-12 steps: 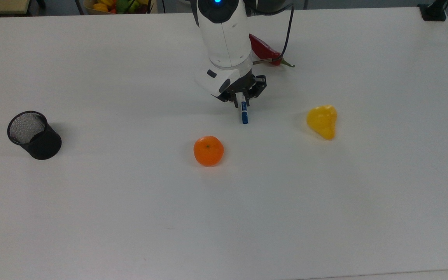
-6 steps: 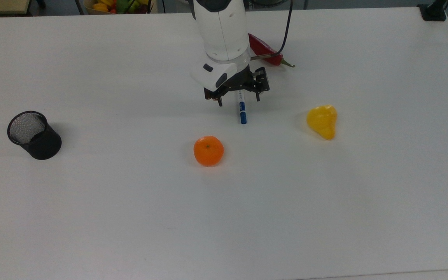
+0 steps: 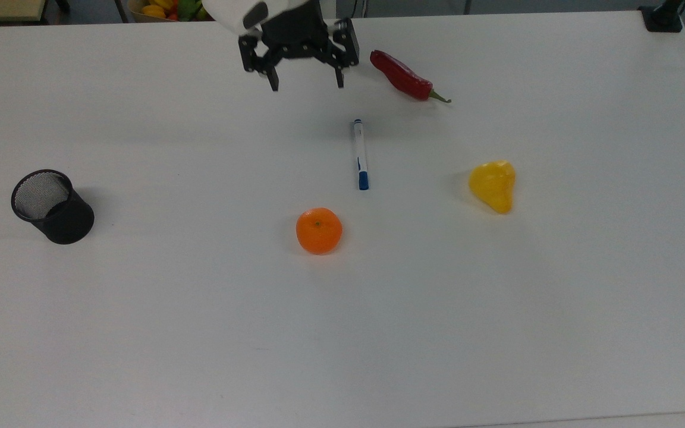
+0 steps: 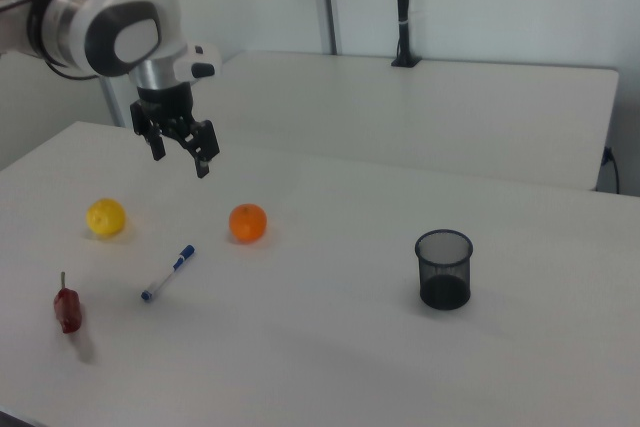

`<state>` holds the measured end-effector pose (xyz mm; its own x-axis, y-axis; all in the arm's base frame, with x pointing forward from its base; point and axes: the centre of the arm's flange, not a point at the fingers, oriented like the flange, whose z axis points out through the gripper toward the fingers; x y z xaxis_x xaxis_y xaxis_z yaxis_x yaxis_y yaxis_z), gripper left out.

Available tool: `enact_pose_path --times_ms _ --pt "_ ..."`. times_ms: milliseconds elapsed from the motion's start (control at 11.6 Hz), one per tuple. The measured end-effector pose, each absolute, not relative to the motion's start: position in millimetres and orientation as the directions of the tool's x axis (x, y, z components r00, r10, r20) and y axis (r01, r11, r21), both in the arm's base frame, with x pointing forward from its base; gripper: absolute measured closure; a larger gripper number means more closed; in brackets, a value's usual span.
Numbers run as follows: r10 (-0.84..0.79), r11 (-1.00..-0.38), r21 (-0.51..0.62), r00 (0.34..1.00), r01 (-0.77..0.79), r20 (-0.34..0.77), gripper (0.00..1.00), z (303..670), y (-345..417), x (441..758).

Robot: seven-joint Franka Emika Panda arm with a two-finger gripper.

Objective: Take marker pen

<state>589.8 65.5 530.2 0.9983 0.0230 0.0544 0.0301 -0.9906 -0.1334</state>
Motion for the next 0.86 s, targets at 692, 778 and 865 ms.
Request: enact_pose_path --times_ms 692,778,865 --pt "-0.047 -0.990 -0.134 0.998 -0.040 0.048 0.00 629.6 10.3 539.0" --pt "-0.040 -0.994 -0.108 0.997 -0.032 0.064 0.00 629.6 11.6 541.4" --pt "-0.028 -0.996 -0.087 0.995 -0.019 0.095 0.00 630.9 11.7 545.5"
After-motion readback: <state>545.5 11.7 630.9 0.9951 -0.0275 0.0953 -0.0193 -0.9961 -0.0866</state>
